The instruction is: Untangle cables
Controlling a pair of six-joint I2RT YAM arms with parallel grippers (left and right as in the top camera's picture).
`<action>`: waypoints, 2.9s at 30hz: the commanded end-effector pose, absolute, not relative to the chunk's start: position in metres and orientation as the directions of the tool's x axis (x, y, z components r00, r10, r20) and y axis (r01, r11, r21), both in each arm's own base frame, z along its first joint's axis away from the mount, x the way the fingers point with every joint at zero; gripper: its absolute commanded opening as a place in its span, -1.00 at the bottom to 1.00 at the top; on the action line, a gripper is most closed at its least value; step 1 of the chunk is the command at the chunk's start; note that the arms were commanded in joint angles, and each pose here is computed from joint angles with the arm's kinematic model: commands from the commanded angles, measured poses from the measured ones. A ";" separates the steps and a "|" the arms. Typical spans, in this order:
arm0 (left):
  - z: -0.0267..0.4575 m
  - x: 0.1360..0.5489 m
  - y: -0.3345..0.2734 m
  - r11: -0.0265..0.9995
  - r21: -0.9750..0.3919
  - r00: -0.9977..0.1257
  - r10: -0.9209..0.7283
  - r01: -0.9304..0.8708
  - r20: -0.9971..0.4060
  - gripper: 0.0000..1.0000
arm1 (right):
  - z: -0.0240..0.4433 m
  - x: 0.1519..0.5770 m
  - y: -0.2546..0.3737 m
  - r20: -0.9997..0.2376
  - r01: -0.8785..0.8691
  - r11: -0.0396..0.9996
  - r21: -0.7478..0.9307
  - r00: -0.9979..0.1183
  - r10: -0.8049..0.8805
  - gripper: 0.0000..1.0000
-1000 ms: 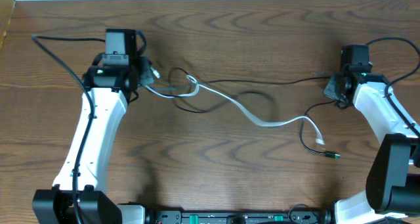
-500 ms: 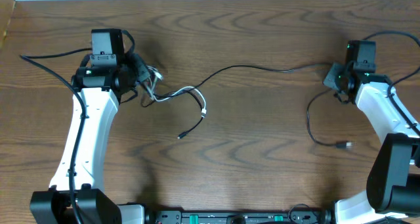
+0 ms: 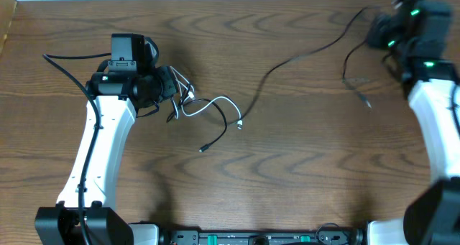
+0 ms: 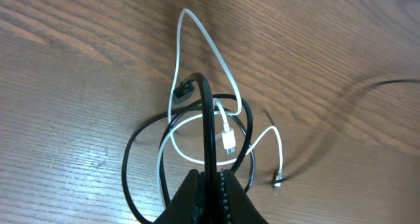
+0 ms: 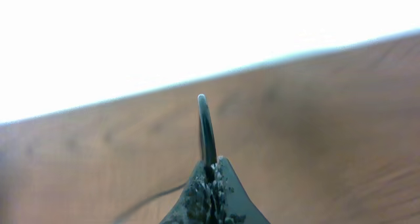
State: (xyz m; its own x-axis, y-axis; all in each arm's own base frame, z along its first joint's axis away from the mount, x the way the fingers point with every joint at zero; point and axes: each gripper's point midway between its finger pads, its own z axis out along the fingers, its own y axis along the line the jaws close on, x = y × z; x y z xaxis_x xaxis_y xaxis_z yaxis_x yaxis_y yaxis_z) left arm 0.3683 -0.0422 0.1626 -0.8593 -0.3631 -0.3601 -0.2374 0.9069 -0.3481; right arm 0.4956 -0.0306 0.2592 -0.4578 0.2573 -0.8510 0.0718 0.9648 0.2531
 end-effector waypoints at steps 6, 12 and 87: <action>0.155 0.366 -0.038 0.920 -0.315 -0.869 -0.343 -0.233 -0.357 -0.85 | 0.355 0.457 -0.125 -0.943 0.325 0.927 0.190 -0.204 0.265 -0.98; 0.155 0.365 -0.038 0.920 -0.314 -0.871 -0.343 -0.236 -0.351 -0.85 | 0.349 0.414 -0.213 -0.915 0.624 0.737 0.260 -0.086 0.395 -0.98; 0.159 0.363 -0.070 0.908 -0.389 -0.895 -0.296 -0.154 -0.335 -0.85 | 0.240 0.438 -0.281 -0.715 0.677 0.701 0.224 -0.374 0.590 -0.05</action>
State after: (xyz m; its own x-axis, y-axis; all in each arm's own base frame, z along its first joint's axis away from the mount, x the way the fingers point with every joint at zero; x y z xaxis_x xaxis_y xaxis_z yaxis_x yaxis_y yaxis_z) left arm 0.3653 -0.0675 0.1639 -0.8859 -0.3064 -0.3483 -0.1617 0.9077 -0.3872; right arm 0.4314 -0.2629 0.2010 -0.4304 0.5856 -0.6869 0.6756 0.7136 0.1850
